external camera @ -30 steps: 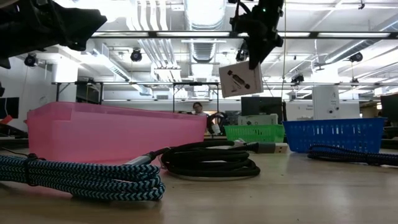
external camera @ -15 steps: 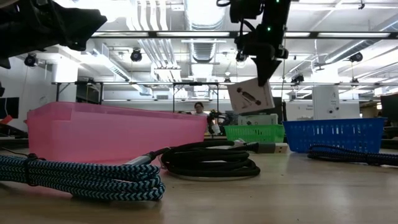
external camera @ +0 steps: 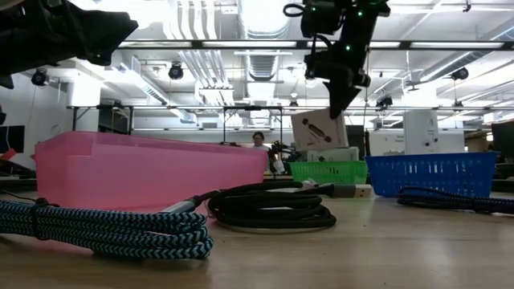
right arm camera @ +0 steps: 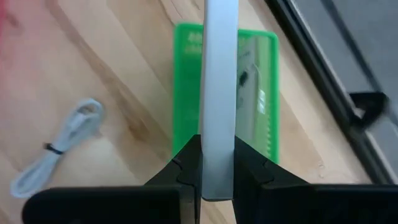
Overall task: Pick and place items into bin
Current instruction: Put the white USB card reader box into the green bin
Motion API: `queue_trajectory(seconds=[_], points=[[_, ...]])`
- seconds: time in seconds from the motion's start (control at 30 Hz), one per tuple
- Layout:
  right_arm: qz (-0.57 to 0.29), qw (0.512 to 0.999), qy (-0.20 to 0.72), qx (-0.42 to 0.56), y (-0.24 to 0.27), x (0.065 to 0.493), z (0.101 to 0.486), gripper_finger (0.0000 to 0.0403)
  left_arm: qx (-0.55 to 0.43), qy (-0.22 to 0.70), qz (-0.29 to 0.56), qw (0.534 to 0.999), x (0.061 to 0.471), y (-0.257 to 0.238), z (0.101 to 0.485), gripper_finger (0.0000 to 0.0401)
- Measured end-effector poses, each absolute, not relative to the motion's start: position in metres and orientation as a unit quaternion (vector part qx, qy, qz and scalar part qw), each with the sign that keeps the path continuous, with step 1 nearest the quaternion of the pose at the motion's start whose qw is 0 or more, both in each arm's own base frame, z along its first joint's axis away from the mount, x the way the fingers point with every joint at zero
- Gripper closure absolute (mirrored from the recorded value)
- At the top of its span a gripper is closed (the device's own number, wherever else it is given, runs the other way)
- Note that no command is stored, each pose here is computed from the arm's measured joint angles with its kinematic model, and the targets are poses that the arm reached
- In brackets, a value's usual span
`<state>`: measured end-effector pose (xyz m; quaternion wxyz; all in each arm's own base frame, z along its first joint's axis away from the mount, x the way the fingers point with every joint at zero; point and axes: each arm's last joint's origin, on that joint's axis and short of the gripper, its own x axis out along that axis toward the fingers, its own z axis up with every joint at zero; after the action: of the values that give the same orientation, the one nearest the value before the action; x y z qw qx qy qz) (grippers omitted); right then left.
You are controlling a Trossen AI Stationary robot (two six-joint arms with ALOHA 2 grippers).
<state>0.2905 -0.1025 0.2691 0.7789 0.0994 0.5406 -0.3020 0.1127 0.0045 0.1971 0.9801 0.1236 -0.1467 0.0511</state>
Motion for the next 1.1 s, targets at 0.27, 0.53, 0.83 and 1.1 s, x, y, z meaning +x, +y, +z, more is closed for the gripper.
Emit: queue_trajectory(seconds=[0.27, 0.53, 0.83, 1.1], points=[[-0.287, 0.801, 0.515, 0.105, -0.102, 0.277, 0.265, 0.0365, 0.124, -0.147, 0.051, 0.98, 0.113, 0.004, 0.197, 0.0256], [-0.281, 0.811, 0.5, 0.118, -0.104, 0.263, 0.251, 0.0365, 0.124, -0.147, 0.051, 0.98, 0.113, 0.004, 0.197, 0.0256], [-0.283, 0.813, 0.488, 0.14, -0.117, 0.257, 0.243, 0.0364, 0.124, -0.147, 0.051, 0.98, 0.113, 0.004, 0.197, 0.0256], [-0.269, 0.812, 0.497, 0.145, -0.124, 0.255, 0.236, 0.0364, 0.124, -0.147, 0.051, 0.98, 0.113, 0.004, 0.197, 0.0256]])
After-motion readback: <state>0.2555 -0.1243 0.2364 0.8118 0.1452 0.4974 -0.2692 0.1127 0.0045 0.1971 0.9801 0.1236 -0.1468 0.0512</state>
